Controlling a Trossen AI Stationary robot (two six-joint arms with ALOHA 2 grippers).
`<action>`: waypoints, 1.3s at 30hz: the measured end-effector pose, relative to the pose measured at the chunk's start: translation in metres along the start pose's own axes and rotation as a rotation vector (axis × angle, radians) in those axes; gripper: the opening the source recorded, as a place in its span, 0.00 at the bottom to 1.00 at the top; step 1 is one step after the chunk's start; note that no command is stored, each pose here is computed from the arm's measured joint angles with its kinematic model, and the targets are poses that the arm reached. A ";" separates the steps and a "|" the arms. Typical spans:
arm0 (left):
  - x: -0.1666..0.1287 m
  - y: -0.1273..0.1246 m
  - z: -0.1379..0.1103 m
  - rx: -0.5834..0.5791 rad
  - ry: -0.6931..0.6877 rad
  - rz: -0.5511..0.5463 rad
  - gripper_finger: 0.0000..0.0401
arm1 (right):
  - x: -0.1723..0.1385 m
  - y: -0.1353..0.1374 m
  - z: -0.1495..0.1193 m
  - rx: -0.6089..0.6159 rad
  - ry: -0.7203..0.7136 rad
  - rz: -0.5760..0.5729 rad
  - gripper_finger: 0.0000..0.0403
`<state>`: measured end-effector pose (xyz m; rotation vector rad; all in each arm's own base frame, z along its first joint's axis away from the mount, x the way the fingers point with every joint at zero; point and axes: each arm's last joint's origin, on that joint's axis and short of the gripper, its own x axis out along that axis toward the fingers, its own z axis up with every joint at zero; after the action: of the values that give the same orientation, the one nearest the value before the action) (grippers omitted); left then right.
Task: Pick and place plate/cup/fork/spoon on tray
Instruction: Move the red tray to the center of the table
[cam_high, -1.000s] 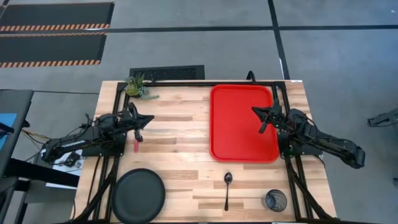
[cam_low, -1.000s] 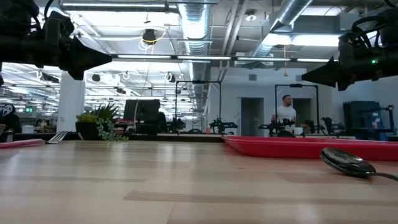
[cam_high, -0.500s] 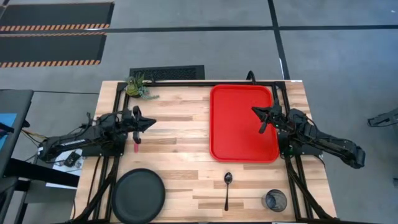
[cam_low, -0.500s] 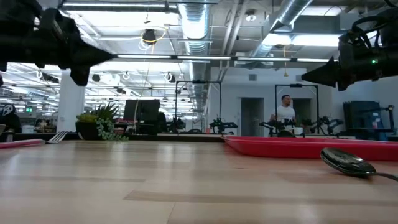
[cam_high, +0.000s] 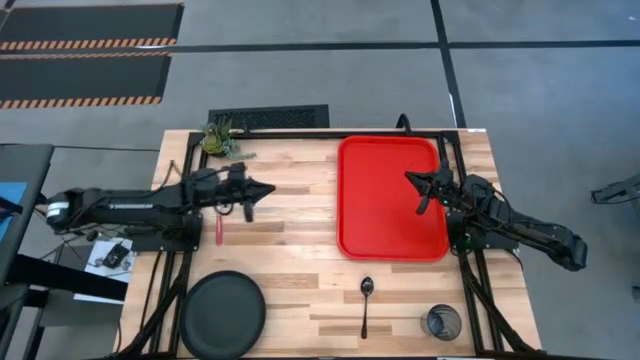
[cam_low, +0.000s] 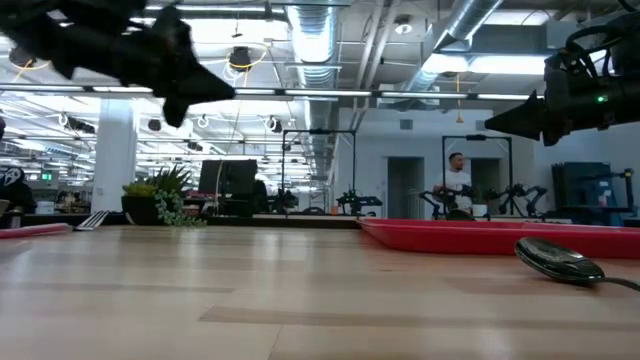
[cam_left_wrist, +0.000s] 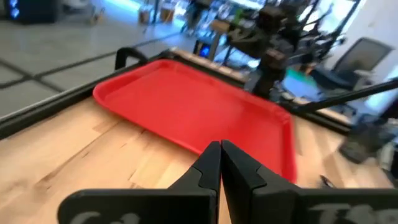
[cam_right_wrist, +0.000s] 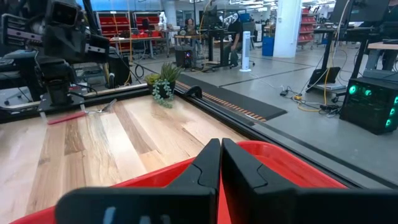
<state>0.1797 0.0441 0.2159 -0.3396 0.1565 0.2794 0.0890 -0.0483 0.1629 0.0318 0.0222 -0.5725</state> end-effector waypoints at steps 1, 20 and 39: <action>0.008 -0.001 0.003 -0.010 0.019 0.010 0.00 | 0.000 0.000 0.000 0.000 0.000 0.000 0.10; 0.181 -0.024 0.013 -0.205 0.299 0.056 0.00 | 0.000 0.000 0.000 0.000 0.000 0.000 0.10; 0.247 -0.018 -0.014 -0.302 0.485 0.423 0.29 | 0.000 0.000 0.000 0.000 0.000 0.001 0.10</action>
<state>0.4181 0.0831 0.1590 -0.6731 0.6720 0.6405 0.0891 -0.0482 0.1630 0.0319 0.0219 -0.5718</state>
